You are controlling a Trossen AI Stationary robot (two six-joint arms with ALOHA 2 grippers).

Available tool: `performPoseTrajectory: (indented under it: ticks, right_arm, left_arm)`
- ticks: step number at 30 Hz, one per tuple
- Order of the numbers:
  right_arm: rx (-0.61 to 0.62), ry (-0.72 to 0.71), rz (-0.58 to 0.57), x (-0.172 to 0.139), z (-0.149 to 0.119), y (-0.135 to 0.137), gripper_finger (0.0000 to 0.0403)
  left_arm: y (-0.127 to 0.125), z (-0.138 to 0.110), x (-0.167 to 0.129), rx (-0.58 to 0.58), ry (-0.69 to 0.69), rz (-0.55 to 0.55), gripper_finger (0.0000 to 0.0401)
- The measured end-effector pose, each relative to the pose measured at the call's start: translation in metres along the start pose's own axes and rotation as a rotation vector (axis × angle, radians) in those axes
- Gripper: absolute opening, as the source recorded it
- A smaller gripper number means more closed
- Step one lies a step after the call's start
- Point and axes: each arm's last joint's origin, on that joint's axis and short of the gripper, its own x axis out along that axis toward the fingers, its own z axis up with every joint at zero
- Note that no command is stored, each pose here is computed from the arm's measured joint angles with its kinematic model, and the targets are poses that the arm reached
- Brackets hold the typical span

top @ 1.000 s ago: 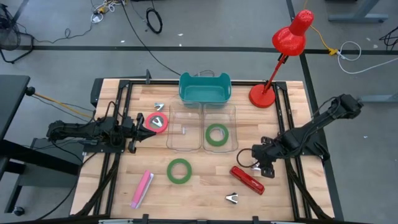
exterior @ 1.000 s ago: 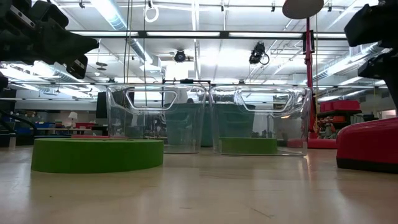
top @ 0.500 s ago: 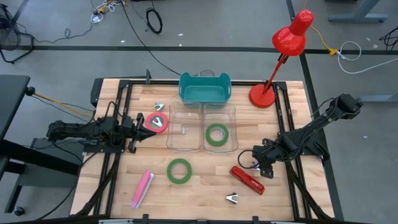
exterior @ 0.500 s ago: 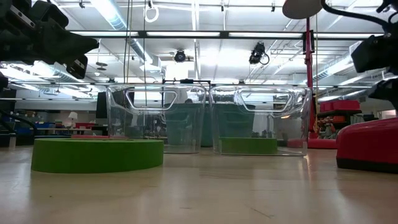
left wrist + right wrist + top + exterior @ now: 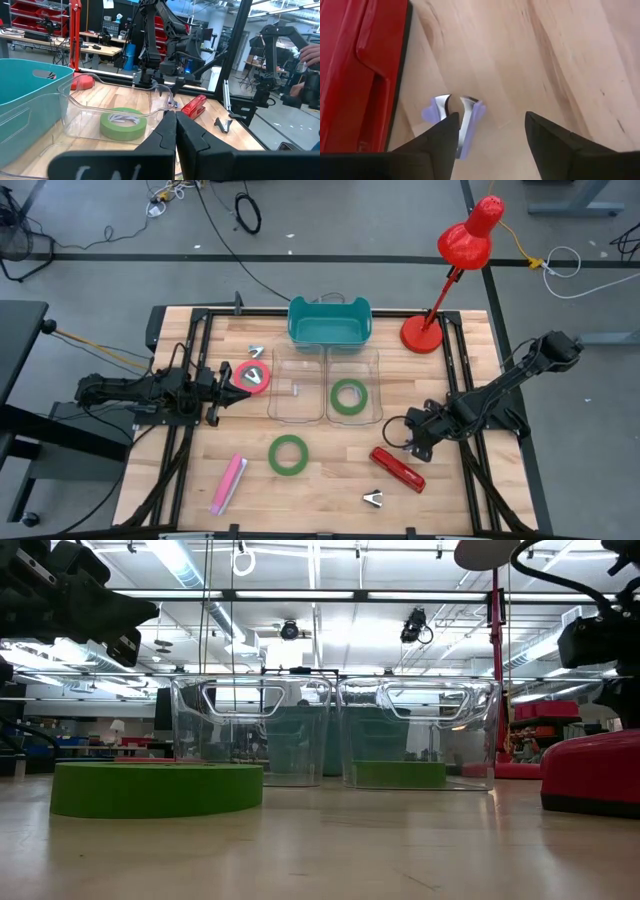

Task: Pick and place Stapler, Stapler remover, tape
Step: Put the violet staple remover into the left transparent bin

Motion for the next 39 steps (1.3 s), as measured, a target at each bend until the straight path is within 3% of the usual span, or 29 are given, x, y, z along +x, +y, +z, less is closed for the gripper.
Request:
performPoseTrajectory:
  ticks: [15,32,39]
  right_arm:
    - [0.047,0.039,0.019,0.015,-0.004,0.000,0.0156]
    - [0.044,0.032,0.037,0.015,-0.003,0.001,0.0032]
    - [0.044,0.024,0.047,0.015,-0.002,0.002,0.0012]
  left_arm:
    - [0.000,0.000,0.000,0.000,0.000,0.000,0.0003]
    - [0.000,0.000,0.000,0.000,0.000,0.000,0.0003]
    - [0.000,0.000,0.000,0.000,0.000,0.000,0.0003]
